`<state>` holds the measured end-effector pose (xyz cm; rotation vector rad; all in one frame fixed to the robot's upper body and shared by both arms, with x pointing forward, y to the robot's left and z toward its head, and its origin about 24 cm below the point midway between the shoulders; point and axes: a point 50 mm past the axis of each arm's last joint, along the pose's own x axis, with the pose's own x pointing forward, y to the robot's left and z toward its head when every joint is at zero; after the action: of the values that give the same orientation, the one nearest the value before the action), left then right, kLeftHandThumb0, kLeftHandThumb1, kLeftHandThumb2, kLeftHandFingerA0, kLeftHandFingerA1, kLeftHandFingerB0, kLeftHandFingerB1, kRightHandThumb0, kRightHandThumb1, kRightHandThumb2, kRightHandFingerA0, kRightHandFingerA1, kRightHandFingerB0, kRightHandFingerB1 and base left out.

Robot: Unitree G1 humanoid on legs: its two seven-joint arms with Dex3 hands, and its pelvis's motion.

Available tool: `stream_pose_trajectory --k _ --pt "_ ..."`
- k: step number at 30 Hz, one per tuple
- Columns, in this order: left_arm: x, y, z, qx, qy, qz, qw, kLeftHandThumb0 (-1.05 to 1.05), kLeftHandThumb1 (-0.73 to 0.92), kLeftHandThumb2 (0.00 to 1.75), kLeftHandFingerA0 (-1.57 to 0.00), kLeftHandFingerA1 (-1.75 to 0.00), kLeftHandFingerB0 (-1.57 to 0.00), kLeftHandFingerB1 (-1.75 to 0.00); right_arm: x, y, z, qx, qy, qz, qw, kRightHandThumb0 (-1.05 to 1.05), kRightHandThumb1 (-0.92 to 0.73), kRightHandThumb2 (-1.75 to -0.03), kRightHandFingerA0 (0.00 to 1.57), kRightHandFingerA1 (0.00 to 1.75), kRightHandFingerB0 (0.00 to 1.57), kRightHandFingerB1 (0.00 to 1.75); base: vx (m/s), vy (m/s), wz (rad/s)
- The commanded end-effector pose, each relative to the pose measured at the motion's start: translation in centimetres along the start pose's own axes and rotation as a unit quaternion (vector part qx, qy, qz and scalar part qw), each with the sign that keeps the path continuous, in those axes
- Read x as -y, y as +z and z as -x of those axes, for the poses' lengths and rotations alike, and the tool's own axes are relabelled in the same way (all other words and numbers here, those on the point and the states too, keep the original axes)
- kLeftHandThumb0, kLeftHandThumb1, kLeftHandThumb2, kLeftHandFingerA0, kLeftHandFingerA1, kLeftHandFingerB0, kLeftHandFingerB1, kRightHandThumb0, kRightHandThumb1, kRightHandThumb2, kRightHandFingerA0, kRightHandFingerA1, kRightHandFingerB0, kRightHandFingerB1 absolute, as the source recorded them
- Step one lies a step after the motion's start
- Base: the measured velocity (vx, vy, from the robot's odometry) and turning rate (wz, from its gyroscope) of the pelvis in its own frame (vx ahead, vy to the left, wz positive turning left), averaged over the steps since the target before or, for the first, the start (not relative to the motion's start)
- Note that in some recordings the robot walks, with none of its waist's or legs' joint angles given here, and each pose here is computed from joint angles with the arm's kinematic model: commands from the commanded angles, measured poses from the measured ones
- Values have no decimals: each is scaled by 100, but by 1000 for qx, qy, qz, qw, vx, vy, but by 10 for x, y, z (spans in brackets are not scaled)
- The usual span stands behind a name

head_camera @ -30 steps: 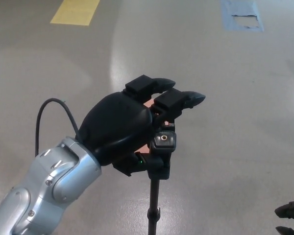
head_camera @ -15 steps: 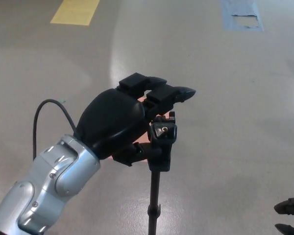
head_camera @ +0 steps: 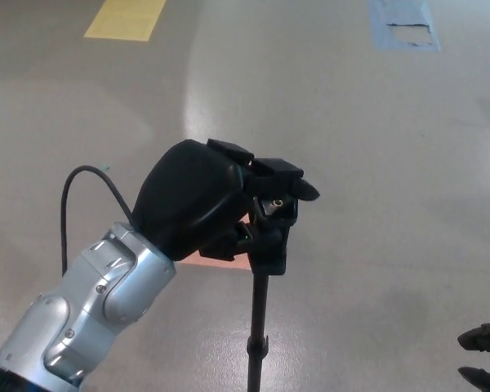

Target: The robot uses its left hand to grab the top of a phone stand kept on the floor and rotates it anti-clockwise

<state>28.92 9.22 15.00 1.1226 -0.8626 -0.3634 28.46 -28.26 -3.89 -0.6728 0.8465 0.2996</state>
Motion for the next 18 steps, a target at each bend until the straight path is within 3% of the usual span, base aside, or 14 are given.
stream_pose_trajectory --k 1,3,4,14,15,16,17,18 --pt "-3 3 -4 22 26 -18 999 -29 59 59 -89 -130 -93 -50 7 2 2 -1 -7 -6 1000 -47 -65 -82 28 47 7 32 0 0 0" --pt "-3 2 -4 22 29 -18 999 -29 59 59 -89 -130 -93 -50 8 4 2 0 -8 0 1000 -47 -65 -82 28 47 7 32 0 0 0" --pt "-4 2 -4 22 29 -19 999 -31 58 59 -93 -126 -94 -51 8 5 2 1 -9 0 1000 -40 -78 -65 34 40 11 24 0 0 0" --pt "-6 -1 -6 15 30 7 999 -24 62 60 -93 -125 -92 -52 11 11 1 1 -14 4 1000 -40 -79 -65 37 40 12 25 0 0 0" --pt "-5 -1 -6 2 30 44 999 -18 67 60 -102 -92 -93 -53 11 12 1 2 -14 2 1000 -47 -66 -80 28 46 6 33 0 0 0" --pt "-4 -1 -6 -14 29 99 995 -17 69 61 -103 -90 -92 -53 12 12 1 4 -13 1 1000 -40 -78 -65 35 40 12 25 0 0 0" --pt "-3 -2 -6 -17 29 116 993 -17 69 61 -103 -90 -92 -53 12 13 1 5 -14 1 1000 -40 -78 -65 35 40 12 25 0 0 0" --pt "-3 -2 -6 -22 27 145 989 -16 70 61 -106 -76 -92 -54 12 13 2 5 -14 3 1000 -40 -79 -65 36 40 12 25 0 0 0"
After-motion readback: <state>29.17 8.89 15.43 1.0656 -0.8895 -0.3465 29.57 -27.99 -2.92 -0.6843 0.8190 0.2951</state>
